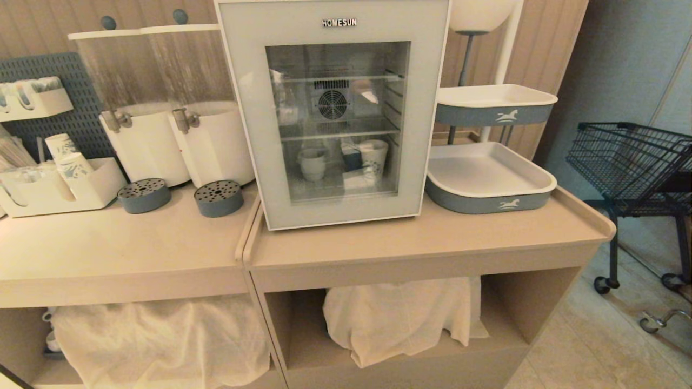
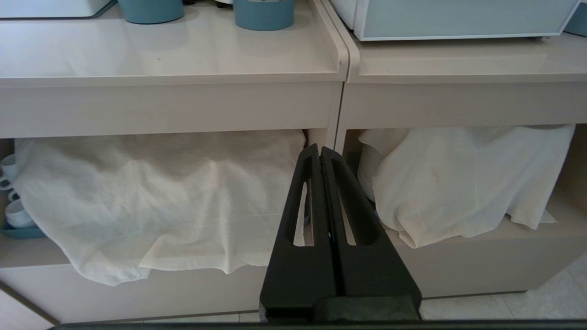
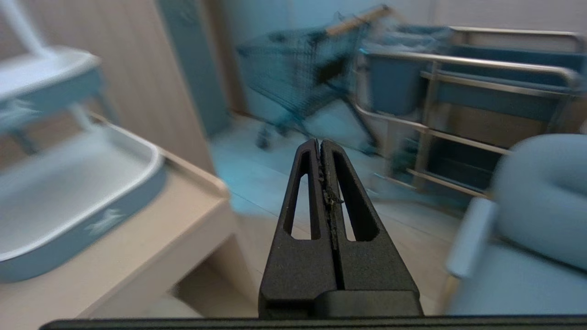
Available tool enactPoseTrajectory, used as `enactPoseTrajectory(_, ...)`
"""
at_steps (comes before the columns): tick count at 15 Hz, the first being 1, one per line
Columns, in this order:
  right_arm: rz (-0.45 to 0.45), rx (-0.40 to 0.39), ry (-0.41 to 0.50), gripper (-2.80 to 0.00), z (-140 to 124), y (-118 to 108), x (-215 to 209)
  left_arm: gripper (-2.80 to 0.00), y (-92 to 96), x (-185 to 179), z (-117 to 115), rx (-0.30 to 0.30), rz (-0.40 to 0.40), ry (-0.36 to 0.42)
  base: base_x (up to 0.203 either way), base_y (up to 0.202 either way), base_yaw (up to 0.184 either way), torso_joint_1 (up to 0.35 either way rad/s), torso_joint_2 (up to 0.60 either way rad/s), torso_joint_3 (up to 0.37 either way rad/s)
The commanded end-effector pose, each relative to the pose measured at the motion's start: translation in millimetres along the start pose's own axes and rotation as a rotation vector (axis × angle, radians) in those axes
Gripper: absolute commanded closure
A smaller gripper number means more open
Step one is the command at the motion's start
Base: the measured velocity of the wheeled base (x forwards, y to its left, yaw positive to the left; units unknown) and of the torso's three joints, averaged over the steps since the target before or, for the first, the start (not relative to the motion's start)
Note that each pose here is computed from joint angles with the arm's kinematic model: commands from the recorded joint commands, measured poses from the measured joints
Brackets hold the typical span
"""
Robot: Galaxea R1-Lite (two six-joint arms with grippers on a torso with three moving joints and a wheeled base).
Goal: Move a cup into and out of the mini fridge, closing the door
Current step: Open the freezer door
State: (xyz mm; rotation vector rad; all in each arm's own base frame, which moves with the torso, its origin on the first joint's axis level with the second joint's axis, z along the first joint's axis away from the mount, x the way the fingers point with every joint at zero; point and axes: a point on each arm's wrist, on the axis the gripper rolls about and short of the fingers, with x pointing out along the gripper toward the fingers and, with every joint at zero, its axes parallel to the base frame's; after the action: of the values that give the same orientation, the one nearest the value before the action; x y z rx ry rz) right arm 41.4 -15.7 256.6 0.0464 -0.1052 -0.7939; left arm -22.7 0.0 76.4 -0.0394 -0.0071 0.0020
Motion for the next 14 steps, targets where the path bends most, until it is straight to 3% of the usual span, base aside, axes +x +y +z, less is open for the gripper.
enactPoseTrajectory(1,0.076,0.093,-0.098,0.00,-17.3,-33.6,-34.4,0.00,0.0,0.1,-0.4,-0.001,0.001,0.001,0.000,0.000,0.000,0.000,0.00,0.000)
enactPoseTrajectory(3,0.321,0.111,-0.146,0.00,-44.4,-45.7,-52.9,0.00,0.0,0.1,-0.4,-0.001,0.001,0.001,0.000,0.000,0.000,0.000,0.00,0.000)
enactPoseTrajectory(5,0.583,0.086,-0.155,0.00,-88.4,-51.7,-66.5,0.00,0.0,0.1,-0.4,-0.001,0.001,0.001,0.000,0.000,0.000,0.000,0.00,0.000)
enactPoseTrajectory(7,0.749,0.055,-0.126,0.00,-129.5,-51.4,-71.2,0.00,0.0,0.1,-0.4,-0.001,0.001,0.001,0.000,0.000,0.000,0.000,0.00,0.000)
enactPoseTrajectory(9,0.804,0.021,-0.043,0.00,-157.2,-48.2,-69.6,0.00,0.0,0.1,-0.4,-0.001,0.001,0.001,0.000,0.000,0.000,0.000,0.00,0.000)
enactPoseTrajectory(11,0.798,-0.009,0.077,0.00,-168.9,-48.7,-69.8,0.00,0.0,0.1,-0.4,-0.001,0.001,0.001,0.000,0.000,0.000,0.000,0.00,0.000)
enactPoseTrajectory(14,0.783,-0.051,0.115,0.00,-172.1,-49.6,-70.2,0.00,0.0,0.1,-0.4,0.001,0.000,0.001,0.000,0.000,0.000,0.000,0.00,0.000)
